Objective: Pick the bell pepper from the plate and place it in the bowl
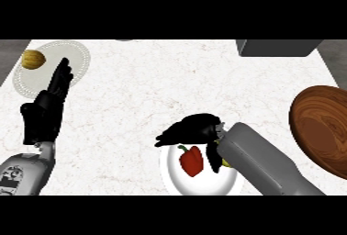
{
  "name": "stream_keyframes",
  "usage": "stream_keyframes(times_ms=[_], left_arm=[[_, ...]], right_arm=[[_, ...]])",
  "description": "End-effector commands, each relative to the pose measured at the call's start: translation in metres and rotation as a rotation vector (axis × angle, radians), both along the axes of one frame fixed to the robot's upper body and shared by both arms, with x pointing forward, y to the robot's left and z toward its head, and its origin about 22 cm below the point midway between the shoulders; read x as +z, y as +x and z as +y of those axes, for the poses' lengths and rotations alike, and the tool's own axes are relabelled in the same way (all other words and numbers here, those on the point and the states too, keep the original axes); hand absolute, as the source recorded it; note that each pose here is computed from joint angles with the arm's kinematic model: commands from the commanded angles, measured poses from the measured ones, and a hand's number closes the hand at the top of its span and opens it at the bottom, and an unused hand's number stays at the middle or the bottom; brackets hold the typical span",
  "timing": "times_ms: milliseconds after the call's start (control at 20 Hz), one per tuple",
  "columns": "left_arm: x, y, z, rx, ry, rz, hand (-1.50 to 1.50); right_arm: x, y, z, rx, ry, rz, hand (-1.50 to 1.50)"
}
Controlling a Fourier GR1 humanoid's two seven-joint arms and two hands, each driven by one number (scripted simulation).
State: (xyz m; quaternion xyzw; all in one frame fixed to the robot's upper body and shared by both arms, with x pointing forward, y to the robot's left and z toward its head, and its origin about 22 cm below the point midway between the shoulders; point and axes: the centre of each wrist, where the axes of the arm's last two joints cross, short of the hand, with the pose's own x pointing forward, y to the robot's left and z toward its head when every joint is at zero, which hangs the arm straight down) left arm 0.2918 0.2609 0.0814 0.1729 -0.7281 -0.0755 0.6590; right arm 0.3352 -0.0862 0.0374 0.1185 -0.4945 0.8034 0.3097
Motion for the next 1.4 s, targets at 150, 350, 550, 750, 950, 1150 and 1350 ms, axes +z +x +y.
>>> stream_keyframes(times_ms=[150,350,550,750,950,1150,1350], left_arm=[[0.007,0.002,0.004,-0.019,0.0,0.007,0.0],[-0.003,-0.013,-0.011,-0.016,-0.001,0.007,0.0],[-0.001,-0.001,0.012,-0.013,-0.002,0.004,0.0],[-0.003,0.0,0.006,-0.005,-0.008,-0.01,0.0],[0.008,-0.007,0.015,0.002,0.019,-0.009,0.0],[-0.014,-0.009,0.013,0.022,-0.007,0.018,0.0],[-0.012,-0.012,0.022,0.095,-0.008,0.033,0.0]], right_arm=[[-0.036,0.0,0.023,0.012,-0.011,0.027,-1.5],[-0.049,-0.002,0.014,0.076,-0.039,-0.034,1.5],[-0.047,-0.009,0.033,0.116,0.043,-0.064,1.5],[-0.056,-0.005,0.001,0.13,0.053,-0.058,1.5],[-0.066,-0.014,0.016,0.126,0.1,-0.025,1.5],[-0.049,-0.022,-0.003,-0.012,0.134,-0.053,1.5],[-0.089,-0.047,-0.008,-0.505,0.059,-0.051,1.5]])
